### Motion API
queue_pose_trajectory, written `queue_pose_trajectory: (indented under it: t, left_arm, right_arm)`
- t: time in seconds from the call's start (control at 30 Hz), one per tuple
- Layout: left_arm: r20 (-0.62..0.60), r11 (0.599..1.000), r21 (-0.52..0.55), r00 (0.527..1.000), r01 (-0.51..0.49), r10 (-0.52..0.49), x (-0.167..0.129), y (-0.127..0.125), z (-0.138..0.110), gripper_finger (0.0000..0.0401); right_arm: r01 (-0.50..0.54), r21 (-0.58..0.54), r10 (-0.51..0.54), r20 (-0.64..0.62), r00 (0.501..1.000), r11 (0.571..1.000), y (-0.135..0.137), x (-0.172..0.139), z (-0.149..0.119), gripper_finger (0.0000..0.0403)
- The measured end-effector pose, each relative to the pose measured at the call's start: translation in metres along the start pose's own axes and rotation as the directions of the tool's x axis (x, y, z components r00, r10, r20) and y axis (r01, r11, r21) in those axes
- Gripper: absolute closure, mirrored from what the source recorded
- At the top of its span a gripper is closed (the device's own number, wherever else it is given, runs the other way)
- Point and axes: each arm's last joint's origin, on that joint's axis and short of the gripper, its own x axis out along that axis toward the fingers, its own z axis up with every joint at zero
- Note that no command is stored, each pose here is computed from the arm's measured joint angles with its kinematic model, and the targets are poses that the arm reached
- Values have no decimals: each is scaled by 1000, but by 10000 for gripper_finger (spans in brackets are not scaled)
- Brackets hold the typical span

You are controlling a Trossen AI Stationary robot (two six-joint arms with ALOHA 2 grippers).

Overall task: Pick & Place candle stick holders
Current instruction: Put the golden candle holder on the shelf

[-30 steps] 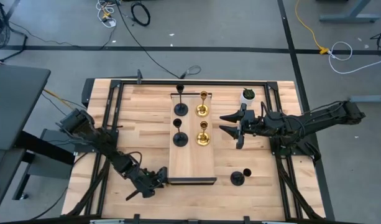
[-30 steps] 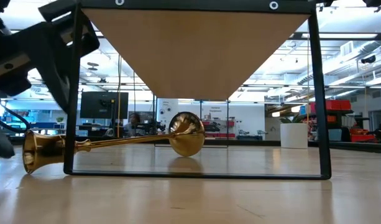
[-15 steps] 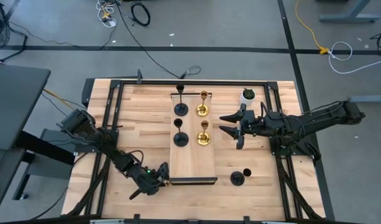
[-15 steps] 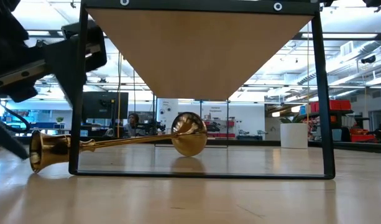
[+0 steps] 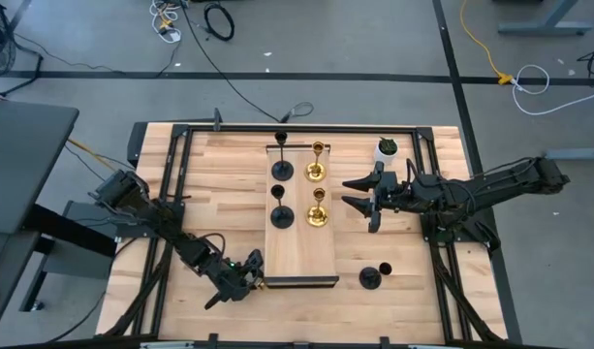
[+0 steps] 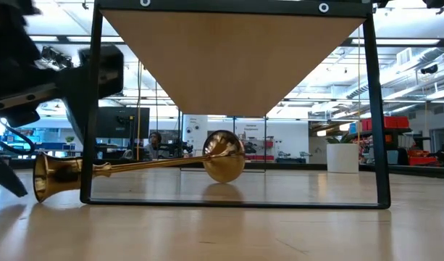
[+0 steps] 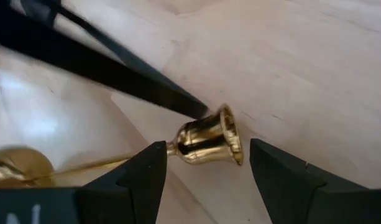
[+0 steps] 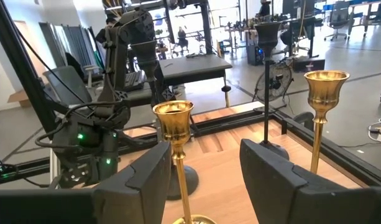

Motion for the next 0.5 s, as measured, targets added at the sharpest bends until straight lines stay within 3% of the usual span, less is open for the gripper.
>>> queue_pose_trajectory:
  t: [0.13, 0.5]
  left_arm:
    - [-1, 998, -66, 1000, 5, -5, 2, 6, -3, 169]
    - [41, 993, -104, 998, 55, -51, 3, 7, -2, 169]
  right_arm:
    - [0, 0, 0, 0, 1000, 1000, 0, 0, 0, 211]
    - [1, 3, -1, 0, 1000, 1000, 0, 0, 0, 211]
